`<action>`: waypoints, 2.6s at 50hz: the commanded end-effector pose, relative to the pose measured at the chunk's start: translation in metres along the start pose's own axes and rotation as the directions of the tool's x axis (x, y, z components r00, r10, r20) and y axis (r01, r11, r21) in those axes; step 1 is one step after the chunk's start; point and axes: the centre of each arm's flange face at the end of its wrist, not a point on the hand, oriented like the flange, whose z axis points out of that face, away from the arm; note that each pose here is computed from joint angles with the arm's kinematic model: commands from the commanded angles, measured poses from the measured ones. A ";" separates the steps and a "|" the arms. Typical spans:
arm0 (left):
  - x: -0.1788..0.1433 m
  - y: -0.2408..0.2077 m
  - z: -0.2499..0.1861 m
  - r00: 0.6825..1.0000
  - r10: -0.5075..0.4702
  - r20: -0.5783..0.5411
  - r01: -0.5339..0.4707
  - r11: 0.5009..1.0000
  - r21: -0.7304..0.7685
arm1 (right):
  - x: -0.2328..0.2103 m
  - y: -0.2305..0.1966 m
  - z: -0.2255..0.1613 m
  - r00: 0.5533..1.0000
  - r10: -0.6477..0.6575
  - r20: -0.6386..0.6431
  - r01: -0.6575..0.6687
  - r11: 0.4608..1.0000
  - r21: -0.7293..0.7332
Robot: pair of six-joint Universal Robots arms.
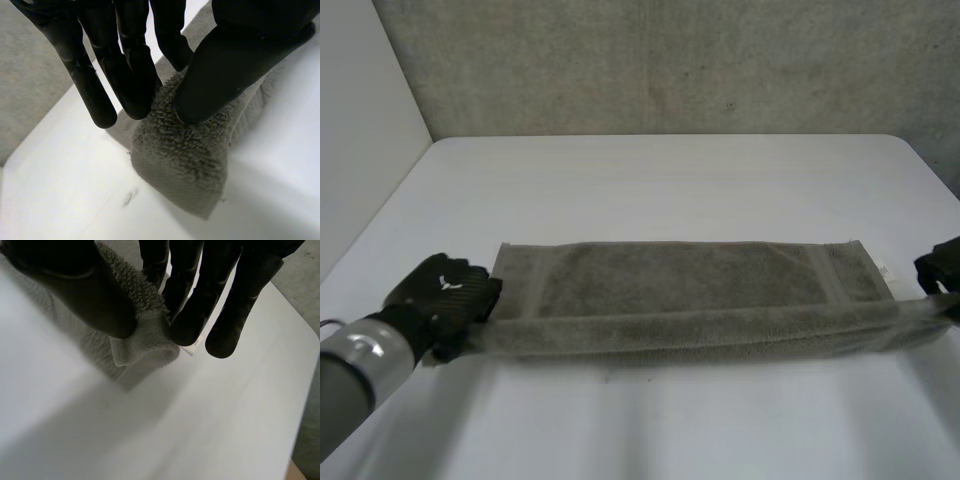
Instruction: Fold the towel.
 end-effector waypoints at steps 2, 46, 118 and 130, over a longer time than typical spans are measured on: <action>-0.005 0.003 0.064 0.998 -0.010 -0.062 0.008 1.000 -0.025 | 0.008 -0.001 0.054 0.995 0.103 -0.005 -0.103 0.994 0.046; -0.041 -0.016 0.193 0.994 0.017 0.104 -0.024 0.998 0.063 | 0.019 -0.048 0.169 0.969 0.112 -0.220 -0.067 0.977 0.203; -0.028 0.003 0.150 0.981 -0.196 0.002 0.196 0.981 0.000 | -0.018 -0.037 0.157 0.976 0.218 0.002 -0.214 0.956 0.199; -0.017 0.010 0.126 0.979 -0.205 -0.017 0.204 0.978 -0.033 | -0.024 -0.008 0.123 0.975 0.219 0.024 -0.220 0.964 0.148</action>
